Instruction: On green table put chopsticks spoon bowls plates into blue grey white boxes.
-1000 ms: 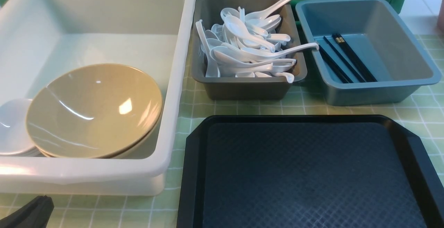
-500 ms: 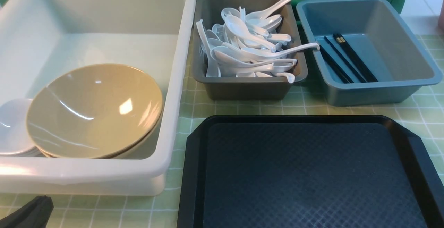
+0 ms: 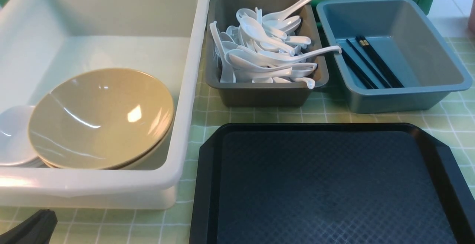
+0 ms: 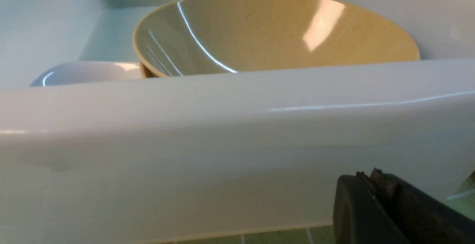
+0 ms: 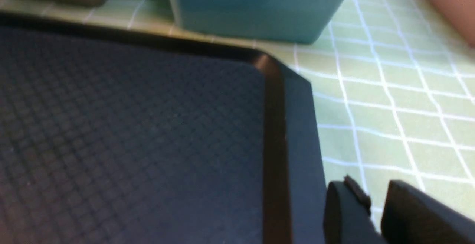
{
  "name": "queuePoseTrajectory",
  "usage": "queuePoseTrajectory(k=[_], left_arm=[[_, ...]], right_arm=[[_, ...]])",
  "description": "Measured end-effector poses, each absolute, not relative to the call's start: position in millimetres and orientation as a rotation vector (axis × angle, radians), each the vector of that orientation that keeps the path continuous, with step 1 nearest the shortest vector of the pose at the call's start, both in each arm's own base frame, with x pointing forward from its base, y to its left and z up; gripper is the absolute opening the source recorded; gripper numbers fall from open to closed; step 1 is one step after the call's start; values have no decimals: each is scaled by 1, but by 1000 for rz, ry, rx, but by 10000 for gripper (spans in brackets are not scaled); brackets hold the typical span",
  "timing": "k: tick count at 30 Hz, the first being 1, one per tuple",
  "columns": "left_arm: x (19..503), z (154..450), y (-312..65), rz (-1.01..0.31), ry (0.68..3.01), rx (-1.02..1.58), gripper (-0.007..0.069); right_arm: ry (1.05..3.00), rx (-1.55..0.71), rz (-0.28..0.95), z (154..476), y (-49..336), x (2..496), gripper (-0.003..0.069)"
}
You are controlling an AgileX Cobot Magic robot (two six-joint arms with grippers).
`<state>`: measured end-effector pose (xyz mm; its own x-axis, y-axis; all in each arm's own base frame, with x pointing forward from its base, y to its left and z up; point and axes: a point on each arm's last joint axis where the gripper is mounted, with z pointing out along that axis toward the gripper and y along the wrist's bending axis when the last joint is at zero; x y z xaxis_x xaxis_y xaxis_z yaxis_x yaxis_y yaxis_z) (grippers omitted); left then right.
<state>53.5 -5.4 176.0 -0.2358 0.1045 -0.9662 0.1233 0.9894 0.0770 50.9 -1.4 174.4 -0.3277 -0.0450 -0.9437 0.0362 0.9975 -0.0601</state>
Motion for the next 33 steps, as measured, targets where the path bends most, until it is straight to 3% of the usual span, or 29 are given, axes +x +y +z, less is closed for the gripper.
queuePoseTrajectory(k=[33], left_arm=[[54, 176, -5, -15, 1812, 164, -2]], right_arm=[[1885, -4, -84, 175, -2, 52, 173]])
